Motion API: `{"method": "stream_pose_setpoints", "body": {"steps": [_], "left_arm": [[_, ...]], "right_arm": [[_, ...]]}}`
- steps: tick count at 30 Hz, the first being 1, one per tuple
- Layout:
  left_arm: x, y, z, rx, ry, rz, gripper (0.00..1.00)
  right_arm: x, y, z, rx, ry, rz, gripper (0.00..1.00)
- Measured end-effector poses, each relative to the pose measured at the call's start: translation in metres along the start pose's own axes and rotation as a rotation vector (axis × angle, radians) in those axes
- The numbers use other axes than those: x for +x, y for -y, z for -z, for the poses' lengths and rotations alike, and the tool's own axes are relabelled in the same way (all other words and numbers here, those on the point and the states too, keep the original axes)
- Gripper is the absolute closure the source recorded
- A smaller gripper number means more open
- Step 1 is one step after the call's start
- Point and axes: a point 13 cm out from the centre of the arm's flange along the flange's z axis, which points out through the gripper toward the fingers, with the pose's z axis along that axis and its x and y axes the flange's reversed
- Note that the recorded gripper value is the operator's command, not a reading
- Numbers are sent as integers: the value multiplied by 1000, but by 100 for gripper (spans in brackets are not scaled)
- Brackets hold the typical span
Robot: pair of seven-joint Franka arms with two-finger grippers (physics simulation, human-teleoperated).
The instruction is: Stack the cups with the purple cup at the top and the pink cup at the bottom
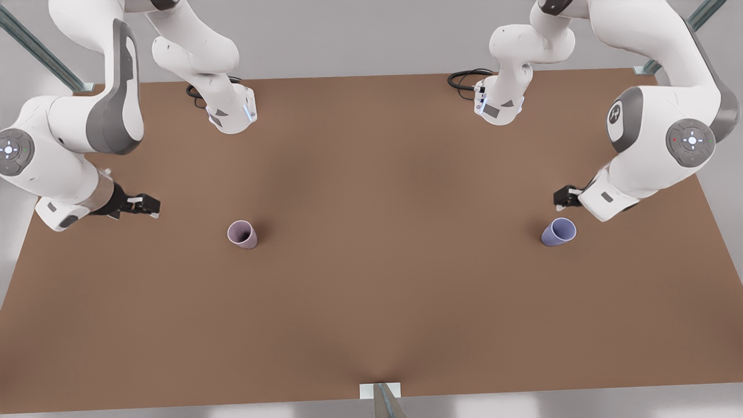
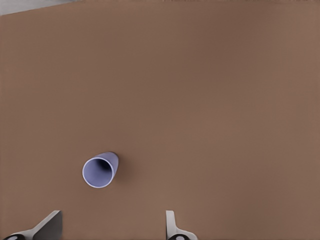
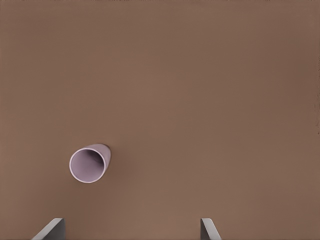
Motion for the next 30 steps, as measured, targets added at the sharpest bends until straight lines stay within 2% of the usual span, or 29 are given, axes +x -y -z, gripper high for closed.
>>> {"method": "stream_pose_setpoints", "body": {"steps": [6,10,12,22,30], "left_arm": [[-8,-3,-6,-2,13,-1,0],[-10,-6,-15,-2,5,2,0],[-11,-9,-19,-1,-1,5,0],[-9,-18,-31,-2,-34,18,0],[-11,-20,-38,-1,-47,18,0]], "right_arm": [[-10,-12,-6,4,31,30,0],[11,-21,-89,-3,-68,60,0],[17,-22,-121,-11,-85,71,0],[7,-92,-230,-19,-83,230,0],[17,-100,-287,-43,-94,241,0]]}}
